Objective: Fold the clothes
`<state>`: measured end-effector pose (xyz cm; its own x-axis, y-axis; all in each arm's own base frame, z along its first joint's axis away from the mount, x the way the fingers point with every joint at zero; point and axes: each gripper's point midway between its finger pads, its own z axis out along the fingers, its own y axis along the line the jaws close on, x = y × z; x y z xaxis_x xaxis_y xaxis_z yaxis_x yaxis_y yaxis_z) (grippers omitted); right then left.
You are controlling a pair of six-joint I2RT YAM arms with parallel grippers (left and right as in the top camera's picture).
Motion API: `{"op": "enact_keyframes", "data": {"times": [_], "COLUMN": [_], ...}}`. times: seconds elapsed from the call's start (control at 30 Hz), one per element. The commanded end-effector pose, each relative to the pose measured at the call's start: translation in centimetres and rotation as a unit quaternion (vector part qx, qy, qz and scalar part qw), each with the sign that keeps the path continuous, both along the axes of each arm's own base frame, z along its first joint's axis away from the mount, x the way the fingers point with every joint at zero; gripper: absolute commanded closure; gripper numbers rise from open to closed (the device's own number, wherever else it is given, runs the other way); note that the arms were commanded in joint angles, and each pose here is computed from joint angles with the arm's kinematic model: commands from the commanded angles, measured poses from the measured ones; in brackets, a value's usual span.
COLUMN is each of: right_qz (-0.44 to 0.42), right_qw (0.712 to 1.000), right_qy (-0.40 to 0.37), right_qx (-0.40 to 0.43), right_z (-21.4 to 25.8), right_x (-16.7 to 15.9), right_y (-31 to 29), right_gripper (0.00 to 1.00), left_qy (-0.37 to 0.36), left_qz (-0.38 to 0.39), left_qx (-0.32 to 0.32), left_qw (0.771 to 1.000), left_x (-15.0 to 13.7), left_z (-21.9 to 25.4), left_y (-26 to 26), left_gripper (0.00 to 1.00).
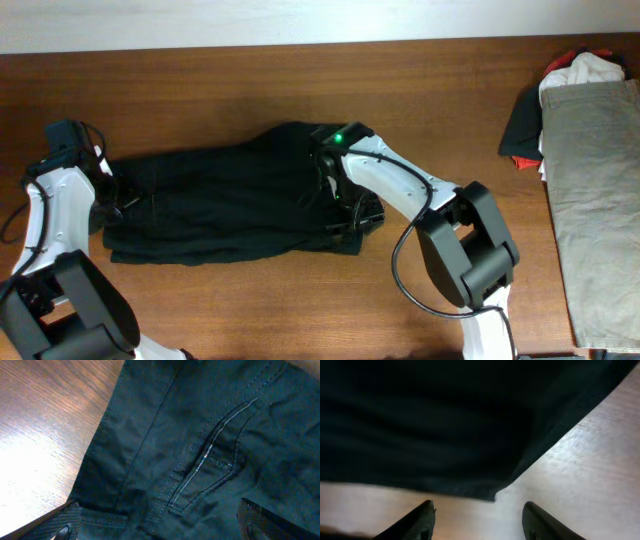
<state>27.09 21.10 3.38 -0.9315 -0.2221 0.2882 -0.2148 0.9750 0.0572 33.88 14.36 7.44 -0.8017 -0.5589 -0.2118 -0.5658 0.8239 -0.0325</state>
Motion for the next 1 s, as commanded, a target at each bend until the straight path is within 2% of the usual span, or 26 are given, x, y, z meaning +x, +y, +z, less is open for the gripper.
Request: {"op": "enact_keyframes", "data": {"times": [0.0, 0.07, 0.13, 0.2, 0.3, 0.33, 0.43, 0.57, 0.6, 0.63, 0.67, 0.7, 0.83, 0.93, 0.97], "right_qz": [-0.021, -0.021, -0.021, -0.034, -0.034, -0.034, -0.034, -0.028, -0.028, -0.028, -0.028, -0.028, -0.051, -0.062, -0.047], "right_qw": [1.0, 1.0, 0.999, 0.999, 0.999, 0.999, 0.998, 0.998, 0.997, 0.997, 0.997, 0.997, 0.996, 0.991, 0.992], "right_qy": [-0.015, -0.018, -0.023, -0.023, -0.029, -0.031, -0.044, -0.058, -0.064, -0.067, -0.068, -0.068, -0.07, -0.113, -0.11], "right_qx": [0.001, 0.003, 0.007, 0.006, 0.009, 0.01, -0.004, 0.019, 0.024, 0.026, 0.027, 0.026, 0.009, 0.031, 0.045], "right_z": [-1.2, -1.6, -2.1, -2.1, -2.2, -2.2, -2.3, -2.5, -2.5, -2.5, -2.5, -2.5, -1.2, 4.4, 5.0], "right_x": [0.8, 0.9, 1.0, 1.1, 1.3, 1.4, 2.0, 3.1, 3.4, 3.5, 3.6, 3.6, 3.7, 3.9, 3.5], "right_y": [-0.8, -0.7, -0.6, -0.5, -0.4, -0.3, -1.1, -0.6, -0.4, -0.3, -0.3, -0.3, -1.9, -3.5, -3.2], "right_gripper": [0.41, 0.43, 0.7, 0.78, 0.78, 0.71, 0.63, 0.63, 0.66, 0.73, 0.81, 0.96, 0.96, 0.96, 0.91], "left_qy": [0.005, 0.005, 0.005, 0.005, 0.005, 0.005, 0.005, 0.005, 0.005, 0.005, 0.005, 0.005, 0.005, 0.004, 0.004], "left_qz": [0.002, 0.002, 0.002, 0.002, 0.002, 0.002, 0.002, 0.002, 0.002, 0.002, 0.002, 0.002, 0.002, 0.002, 0.002], "left_qx": [0.002, 0.002, 0.002, 0.002, 0.002, 0.002, 0.002, 0.002, 0.002, 0.001, 0.002, 0.002, 0.001, 0.002, 0.001], "left_qw": [1.0, 1.0, 1.0, 1.0, 1.0, 1.0, 1.0, 1.0, 1.0, 1.0, 1.0, 1.0, 1.0, 1.0, 1.0], "left_x": [-0.1, -0.1, -0.1, -0.1, -0.1, -0.1, -0.1, -0.1, -0.1, -0.1, -0.1, -0.1, -0.1, -0.1, -0.1], "left_z": [-0.2, -0.2, -0.2, -0.2, -0.2, -0.2, -0.2, -0.2, -0.2, -0.2, -0.2, -0.2, -0.2, -0.2, -0.2], "left_y": [0.2, 0.2, 0.2, 0.2, 0.2, 0.2, 0.2, 0.2, 0.2, 0.2, 0.2, 0.2, 0.2, 0.2, 0.2], "left_gripper": [0.01, 0.01, 0.01, 0.01, 0.01, 0.01, 0.01, 0.01, 0.01, 0.01, 0.01, 0.01, 0.01, 0.01, 0.01]}}
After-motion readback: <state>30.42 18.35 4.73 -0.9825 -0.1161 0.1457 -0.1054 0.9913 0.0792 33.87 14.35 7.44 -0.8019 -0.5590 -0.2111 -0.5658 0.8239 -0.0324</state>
